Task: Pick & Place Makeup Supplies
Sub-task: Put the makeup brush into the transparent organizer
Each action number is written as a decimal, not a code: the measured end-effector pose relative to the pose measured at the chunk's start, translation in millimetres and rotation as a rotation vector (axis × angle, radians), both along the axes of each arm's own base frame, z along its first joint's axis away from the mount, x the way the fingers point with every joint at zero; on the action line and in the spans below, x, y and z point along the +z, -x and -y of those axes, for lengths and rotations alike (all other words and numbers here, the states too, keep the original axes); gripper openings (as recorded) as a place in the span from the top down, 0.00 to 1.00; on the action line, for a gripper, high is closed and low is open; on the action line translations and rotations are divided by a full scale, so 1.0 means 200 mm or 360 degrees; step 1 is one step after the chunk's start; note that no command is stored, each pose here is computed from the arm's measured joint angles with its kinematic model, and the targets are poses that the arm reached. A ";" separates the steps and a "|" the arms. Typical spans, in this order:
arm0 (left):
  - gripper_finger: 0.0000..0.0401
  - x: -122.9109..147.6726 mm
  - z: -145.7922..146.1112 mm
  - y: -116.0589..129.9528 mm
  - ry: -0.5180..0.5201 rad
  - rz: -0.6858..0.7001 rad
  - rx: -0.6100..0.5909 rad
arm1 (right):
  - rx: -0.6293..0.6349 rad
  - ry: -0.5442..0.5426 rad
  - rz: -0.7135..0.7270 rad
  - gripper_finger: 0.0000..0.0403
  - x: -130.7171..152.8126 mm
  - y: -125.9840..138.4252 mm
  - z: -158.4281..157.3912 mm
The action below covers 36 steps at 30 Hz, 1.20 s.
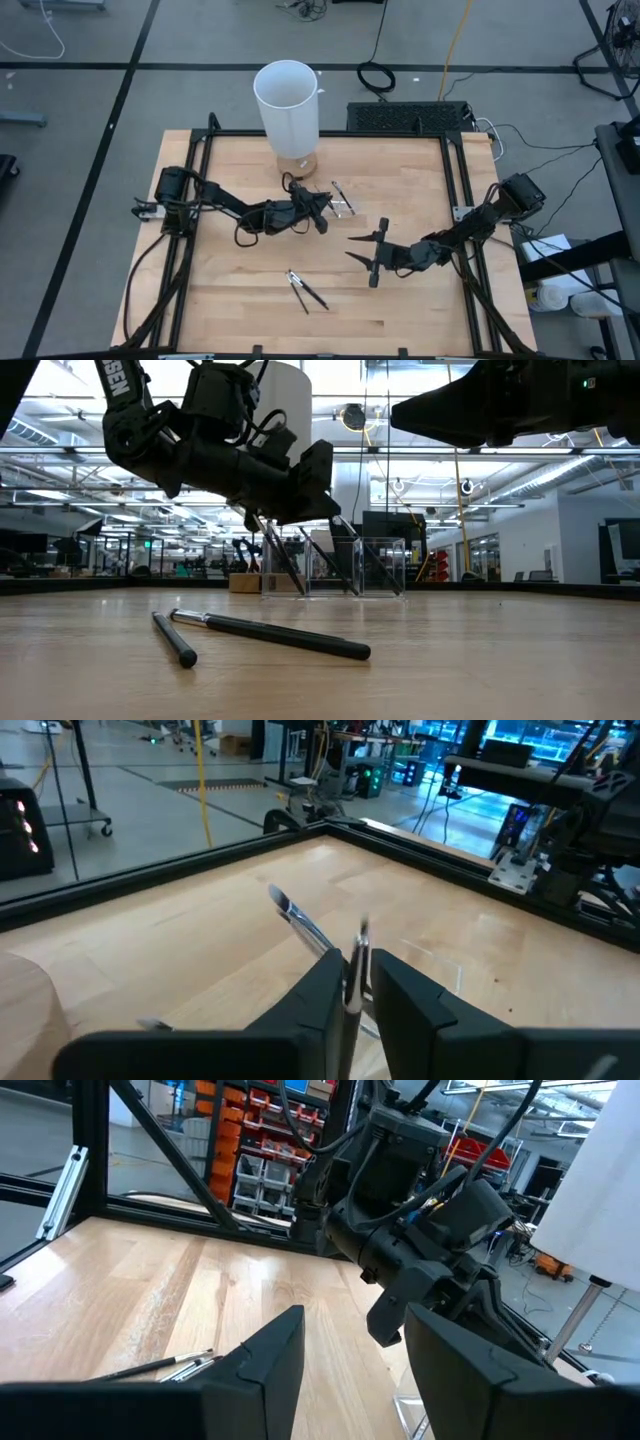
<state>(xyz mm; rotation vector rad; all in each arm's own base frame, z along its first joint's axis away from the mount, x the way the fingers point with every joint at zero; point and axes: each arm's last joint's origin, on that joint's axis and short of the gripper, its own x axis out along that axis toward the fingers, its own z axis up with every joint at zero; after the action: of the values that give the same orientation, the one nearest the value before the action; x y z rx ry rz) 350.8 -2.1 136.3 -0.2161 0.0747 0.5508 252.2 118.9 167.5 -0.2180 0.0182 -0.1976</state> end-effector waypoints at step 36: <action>0.99 0.63 0.16 1.18 -0.0278 -0.0305 -0.0453 | -0.0041 -0.0072 0.0013 0.60 0.00 -0.02 0.04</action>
<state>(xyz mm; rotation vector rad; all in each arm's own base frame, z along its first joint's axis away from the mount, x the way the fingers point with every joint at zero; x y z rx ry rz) 115.6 -34.2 262.7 0.0191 0.2390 0.2905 255.7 111.4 167.4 -0.1722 0.0171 -0.2235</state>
